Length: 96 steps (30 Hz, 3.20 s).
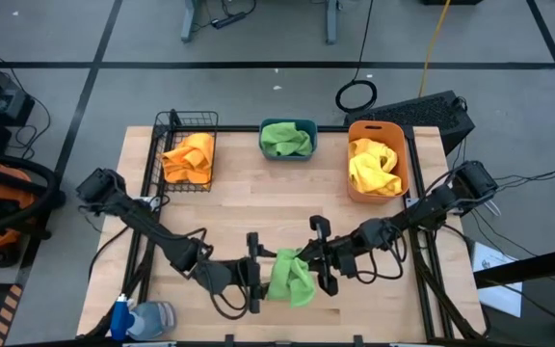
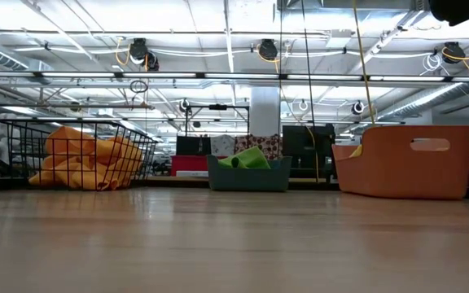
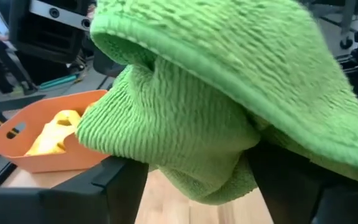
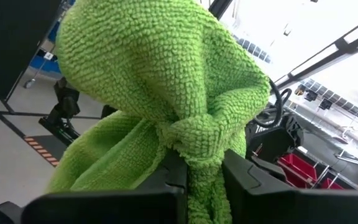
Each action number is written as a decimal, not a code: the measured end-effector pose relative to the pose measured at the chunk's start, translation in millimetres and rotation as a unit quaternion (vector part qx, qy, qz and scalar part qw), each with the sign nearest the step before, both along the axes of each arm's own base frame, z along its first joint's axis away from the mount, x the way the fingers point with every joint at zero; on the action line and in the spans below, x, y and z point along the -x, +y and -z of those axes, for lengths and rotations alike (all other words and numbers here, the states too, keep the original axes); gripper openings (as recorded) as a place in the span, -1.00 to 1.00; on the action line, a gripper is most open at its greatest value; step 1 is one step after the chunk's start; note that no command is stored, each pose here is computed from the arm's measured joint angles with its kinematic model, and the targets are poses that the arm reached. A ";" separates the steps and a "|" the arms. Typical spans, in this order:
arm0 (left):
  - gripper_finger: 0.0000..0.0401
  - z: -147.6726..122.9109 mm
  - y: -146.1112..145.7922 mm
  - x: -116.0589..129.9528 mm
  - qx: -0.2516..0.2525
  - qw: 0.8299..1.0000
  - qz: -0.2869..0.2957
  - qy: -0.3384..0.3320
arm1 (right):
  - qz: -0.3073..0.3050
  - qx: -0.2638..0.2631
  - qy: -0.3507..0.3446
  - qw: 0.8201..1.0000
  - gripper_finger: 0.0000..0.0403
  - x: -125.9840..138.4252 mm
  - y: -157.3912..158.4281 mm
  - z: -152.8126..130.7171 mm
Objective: Sort microfiber towel by color & place in baskets
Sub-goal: Put the green microfiber cloth into the blue bin
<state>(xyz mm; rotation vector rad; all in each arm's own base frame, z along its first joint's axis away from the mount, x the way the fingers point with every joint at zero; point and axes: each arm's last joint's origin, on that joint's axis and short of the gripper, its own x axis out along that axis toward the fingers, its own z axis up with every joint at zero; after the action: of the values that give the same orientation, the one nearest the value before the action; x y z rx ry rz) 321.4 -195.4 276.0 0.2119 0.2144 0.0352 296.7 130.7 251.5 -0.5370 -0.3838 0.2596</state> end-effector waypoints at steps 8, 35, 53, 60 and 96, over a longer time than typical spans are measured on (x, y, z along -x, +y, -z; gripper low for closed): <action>-0.38 0.7 10.9 -6.7 -0.033 0.999 0.004 0.007 | 0.011 -0.006 0.003 1.000 -0.83 -1.2 -2.7 0.0; -0.97 -2.8 28.0 -0.3 -0.113 0.975 -0.193 0.012 | 0.078 -0.300 0.141 0.940 0.61 3.3 5.8 12.0; -0.68 -2.0 38.0 -13.0 -0.044 0.996 -0.076 0.020 | 0.136 -0.280 0.112 0.944 -0.21 -0.8 -6.2 9.9; -0.34 -0.1 37.0 -7.9 -0.063 0.994 -0.084 0.041 | 0.144 -0.272 0.108 0.945 -0.92 -2.3 -10.1 9.6; -0.17 13.2 55.9 119.7 -0.160 0.929 -0.314 0.114 | 0.390 -0.307 0.139 0.857 -0.96 7.0 -223.2 -18.6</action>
<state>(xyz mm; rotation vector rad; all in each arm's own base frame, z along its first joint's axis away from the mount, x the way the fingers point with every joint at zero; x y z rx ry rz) 201.7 -139.5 262.8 0.4684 0.5051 0.6903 289.7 -92.5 270.1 0.0133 0.0654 -0.5625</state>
